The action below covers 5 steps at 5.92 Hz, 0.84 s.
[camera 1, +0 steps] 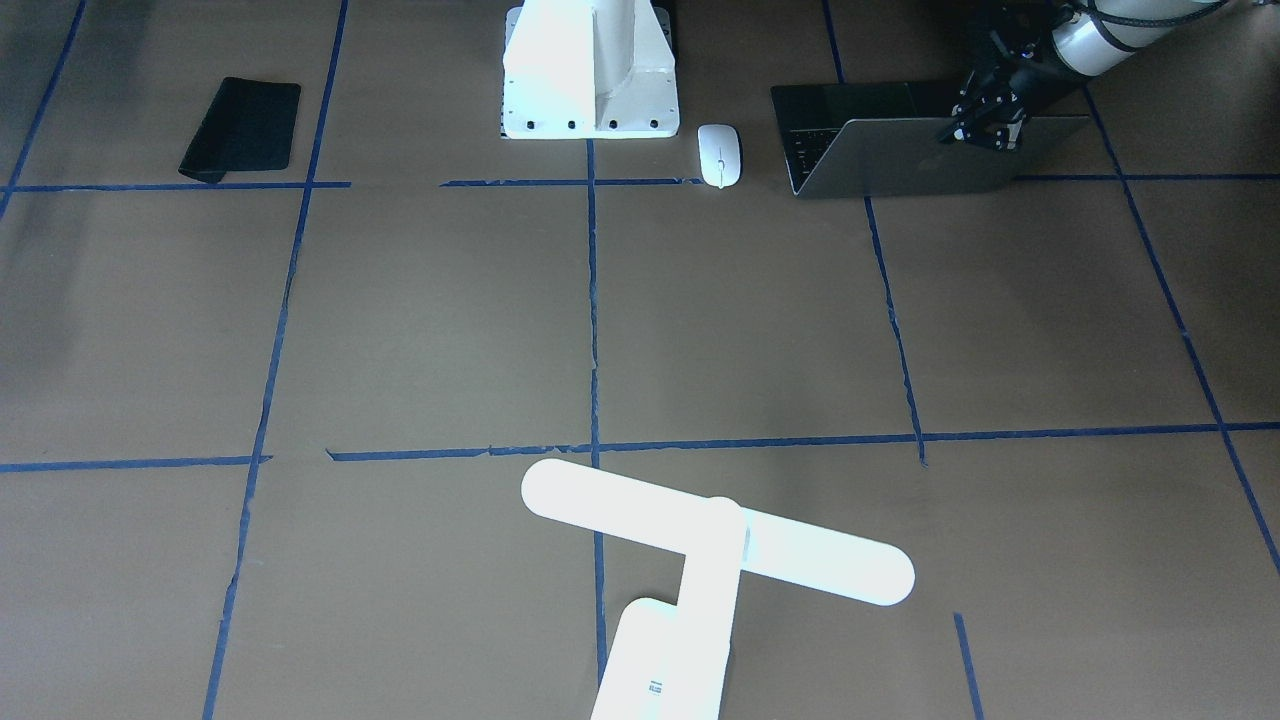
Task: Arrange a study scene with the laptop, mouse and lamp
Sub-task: 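Reach the left gripper down to the silver laptop's open lid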
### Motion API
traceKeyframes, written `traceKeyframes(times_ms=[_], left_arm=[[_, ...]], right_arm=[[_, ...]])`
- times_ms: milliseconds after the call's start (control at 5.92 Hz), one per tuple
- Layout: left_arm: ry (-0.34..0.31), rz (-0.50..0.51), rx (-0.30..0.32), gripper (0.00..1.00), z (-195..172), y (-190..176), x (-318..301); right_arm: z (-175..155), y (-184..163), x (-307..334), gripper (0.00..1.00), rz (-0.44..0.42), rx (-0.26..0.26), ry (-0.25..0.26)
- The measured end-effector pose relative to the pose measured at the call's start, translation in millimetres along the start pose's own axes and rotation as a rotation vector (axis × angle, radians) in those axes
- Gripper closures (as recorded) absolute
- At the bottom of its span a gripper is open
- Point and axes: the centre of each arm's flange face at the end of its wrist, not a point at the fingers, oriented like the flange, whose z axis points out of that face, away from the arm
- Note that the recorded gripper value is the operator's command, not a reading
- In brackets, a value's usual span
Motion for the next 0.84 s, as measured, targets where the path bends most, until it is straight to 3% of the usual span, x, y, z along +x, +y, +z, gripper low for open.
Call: traceKeyframes(times_ms=[507, 845], left_arm=[[-0.065, 0.102, -0.035, 1.0, -43, -52, -58], [-0.093, 0.113, -0.043, 1.0, -49, -88, -113]], right_arm=[[0, 0, 0, 0.0, 0.0, 0.0, 0.0], [0, 0, 0, 0.0, -0.001, 0.001, 0.0]])
